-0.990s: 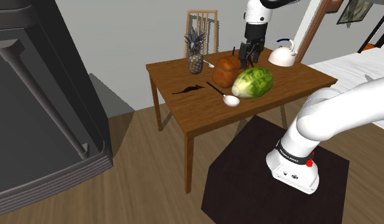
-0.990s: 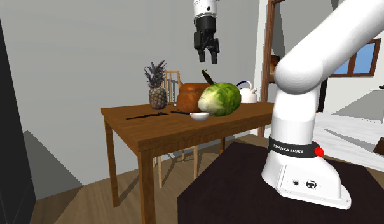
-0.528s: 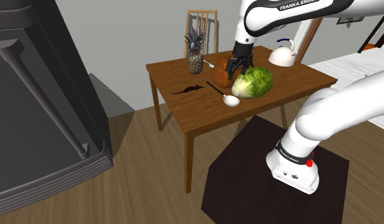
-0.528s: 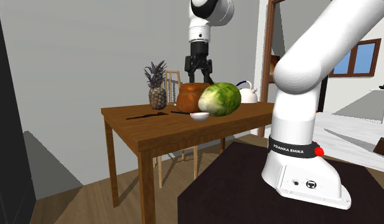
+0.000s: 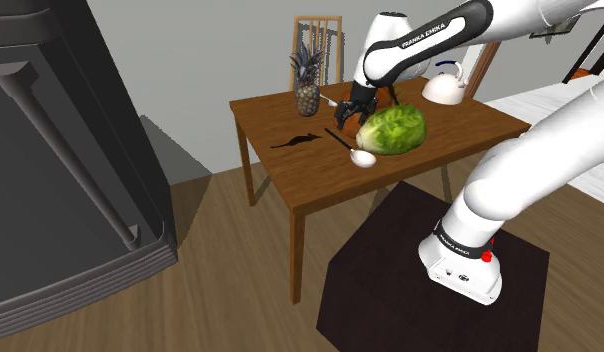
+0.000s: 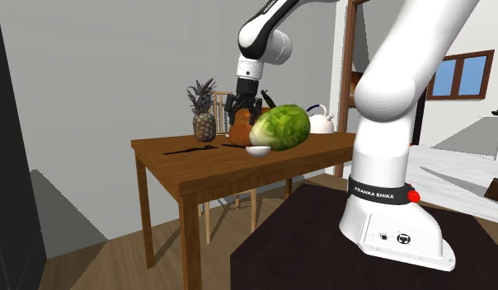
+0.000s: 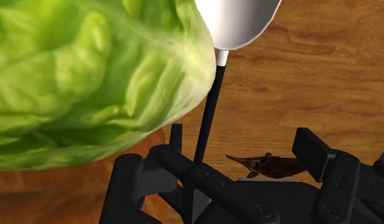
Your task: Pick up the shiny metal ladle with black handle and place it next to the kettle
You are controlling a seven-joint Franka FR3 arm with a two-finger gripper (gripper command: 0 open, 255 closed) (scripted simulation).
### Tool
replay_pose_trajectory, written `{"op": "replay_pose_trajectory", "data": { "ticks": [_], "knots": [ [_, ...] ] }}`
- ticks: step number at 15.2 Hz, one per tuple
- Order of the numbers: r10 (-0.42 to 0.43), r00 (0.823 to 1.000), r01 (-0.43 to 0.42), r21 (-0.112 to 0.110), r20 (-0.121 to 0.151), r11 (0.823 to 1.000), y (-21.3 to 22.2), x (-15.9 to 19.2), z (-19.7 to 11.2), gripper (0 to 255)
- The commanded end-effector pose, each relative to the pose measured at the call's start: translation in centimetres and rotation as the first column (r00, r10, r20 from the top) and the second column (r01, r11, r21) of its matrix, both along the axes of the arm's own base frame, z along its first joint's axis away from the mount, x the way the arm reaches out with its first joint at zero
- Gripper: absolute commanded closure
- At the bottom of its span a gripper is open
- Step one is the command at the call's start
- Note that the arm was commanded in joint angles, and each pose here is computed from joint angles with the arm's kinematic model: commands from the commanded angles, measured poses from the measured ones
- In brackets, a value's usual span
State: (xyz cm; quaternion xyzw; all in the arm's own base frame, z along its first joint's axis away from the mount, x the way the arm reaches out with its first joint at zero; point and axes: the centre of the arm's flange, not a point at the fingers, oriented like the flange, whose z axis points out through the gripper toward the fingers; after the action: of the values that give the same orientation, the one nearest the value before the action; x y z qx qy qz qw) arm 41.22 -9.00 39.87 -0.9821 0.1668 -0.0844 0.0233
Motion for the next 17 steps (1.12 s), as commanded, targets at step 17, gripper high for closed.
{"op": "replay_pose_trajectory", "data": {
  "ticks": [17],
  "knots": [
    [-0.067, 0.997, 0.068, 0.026, -0.041, 0.997, -1.4, 2.0, -8.9, 0]
  ]
}}
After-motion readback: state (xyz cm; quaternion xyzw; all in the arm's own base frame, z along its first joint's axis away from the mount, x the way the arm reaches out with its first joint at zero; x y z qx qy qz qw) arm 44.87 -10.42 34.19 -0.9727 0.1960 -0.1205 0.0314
